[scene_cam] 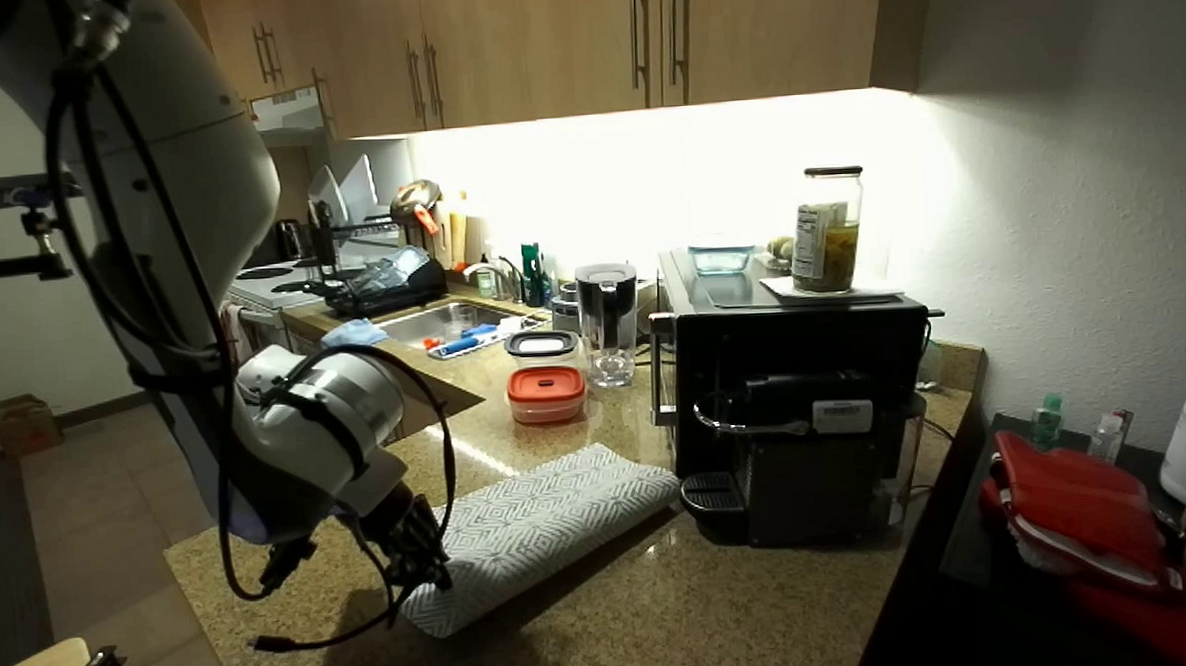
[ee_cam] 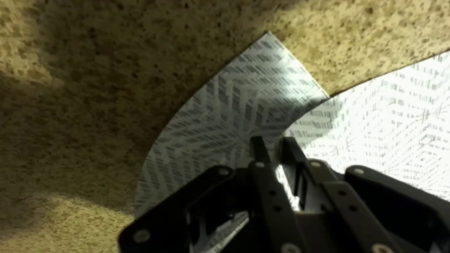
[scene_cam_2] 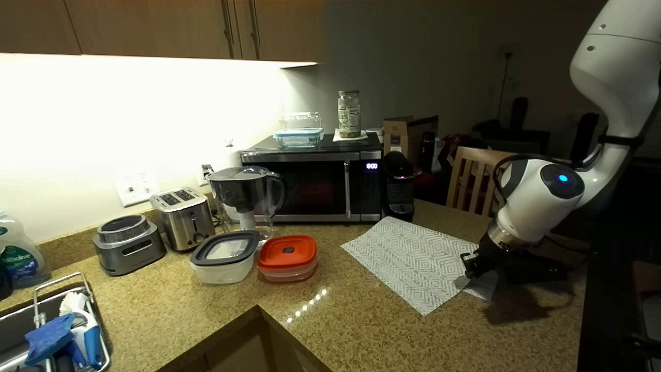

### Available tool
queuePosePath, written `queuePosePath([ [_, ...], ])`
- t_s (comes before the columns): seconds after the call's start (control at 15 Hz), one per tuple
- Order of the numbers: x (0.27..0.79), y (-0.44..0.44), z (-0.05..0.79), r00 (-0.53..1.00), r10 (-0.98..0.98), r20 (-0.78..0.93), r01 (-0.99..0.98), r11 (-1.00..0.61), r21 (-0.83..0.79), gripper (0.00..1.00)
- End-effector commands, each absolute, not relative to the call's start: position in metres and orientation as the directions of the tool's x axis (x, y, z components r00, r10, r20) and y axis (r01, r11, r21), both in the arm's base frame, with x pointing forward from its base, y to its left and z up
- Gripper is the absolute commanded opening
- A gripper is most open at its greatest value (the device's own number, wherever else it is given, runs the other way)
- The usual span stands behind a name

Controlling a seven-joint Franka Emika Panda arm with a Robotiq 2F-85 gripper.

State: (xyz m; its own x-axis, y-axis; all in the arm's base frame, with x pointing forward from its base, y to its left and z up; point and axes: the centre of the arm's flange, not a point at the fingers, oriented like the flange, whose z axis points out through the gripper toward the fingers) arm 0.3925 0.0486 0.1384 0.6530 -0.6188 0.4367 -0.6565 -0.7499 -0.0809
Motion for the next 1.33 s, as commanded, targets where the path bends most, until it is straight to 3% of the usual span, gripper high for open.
queuePosePath([
  [0.0, 0.373, 0.04, 0.108, 0.659, -0.598, 0.456, -0.639, -0.765, -0.081, 0.0],
  [0.8, 0.305, 0.06, 0.161, 0.878, -0.457, 0.14, -0.423, -0.88, -0.215, 0.0],
  [1.27, 0.304, 0.048, 0.2, 0.865, -0.484, 0.133, -0.452, -0.866, -0.217, 0.0],
])
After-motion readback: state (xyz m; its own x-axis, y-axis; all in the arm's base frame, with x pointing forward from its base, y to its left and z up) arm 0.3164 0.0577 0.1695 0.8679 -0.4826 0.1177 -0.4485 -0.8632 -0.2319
